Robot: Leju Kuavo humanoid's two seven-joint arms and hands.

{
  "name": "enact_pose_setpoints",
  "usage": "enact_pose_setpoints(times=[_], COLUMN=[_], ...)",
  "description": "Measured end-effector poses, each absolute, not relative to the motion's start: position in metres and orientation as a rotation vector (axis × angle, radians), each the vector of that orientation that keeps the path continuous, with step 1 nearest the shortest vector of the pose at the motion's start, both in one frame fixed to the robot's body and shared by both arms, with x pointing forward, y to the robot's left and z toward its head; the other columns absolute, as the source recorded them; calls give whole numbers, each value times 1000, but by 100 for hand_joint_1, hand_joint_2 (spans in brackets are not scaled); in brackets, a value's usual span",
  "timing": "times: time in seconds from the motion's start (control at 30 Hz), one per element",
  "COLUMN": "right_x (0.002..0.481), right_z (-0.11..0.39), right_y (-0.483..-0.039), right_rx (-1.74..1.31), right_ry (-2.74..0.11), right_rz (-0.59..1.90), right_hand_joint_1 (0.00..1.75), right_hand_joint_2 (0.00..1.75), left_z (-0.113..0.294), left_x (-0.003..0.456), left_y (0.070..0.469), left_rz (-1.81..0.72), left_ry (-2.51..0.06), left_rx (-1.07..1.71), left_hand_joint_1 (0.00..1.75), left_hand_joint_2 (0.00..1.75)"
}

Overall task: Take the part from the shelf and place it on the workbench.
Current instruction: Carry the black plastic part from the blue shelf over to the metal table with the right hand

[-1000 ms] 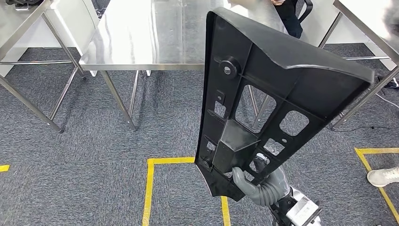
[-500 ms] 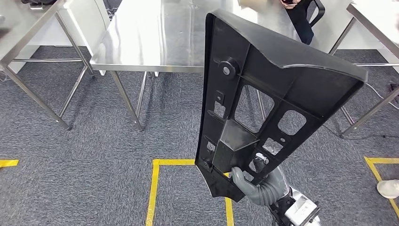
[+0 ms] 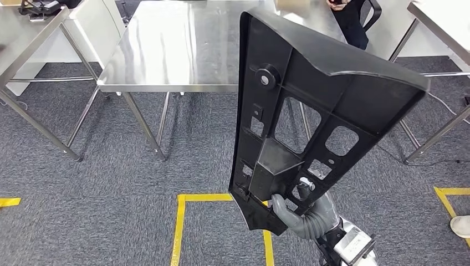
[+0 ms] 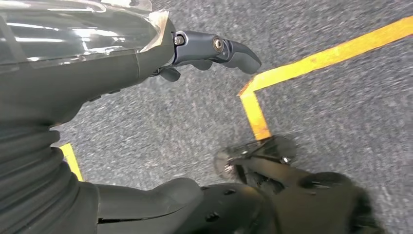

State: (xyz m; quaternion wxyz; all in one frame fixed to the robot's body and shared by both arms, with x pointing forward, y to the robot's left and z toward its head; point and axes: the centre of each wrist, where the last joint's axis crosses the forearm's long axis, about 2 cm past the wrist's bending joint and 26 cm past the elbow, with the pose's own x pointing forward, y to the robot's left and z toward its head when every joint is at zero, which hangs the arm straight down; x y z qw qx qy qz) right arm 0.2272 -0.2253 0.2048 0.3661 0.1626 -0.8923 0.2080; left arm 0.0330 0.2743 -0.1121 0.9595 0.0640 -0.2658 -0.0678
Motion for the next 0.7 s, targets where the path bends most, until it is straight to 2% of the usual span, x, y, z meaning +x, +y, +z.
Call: enact_pose_setpoints(times=[0.7], right_x=[231], right_z=[207], right_y=[-224], right_rx=[409], right_ry=[-2298], right_rz=[550], right_hand_joint_1=[175], right_hand_joint_2=[175], left_z=[-112], left_x=[33], left_y=[273], left_rz=[-137], left_ry=[-539], left_rx=[124], left_hand_joint_1=[0], left_hand_joint_2=[175])
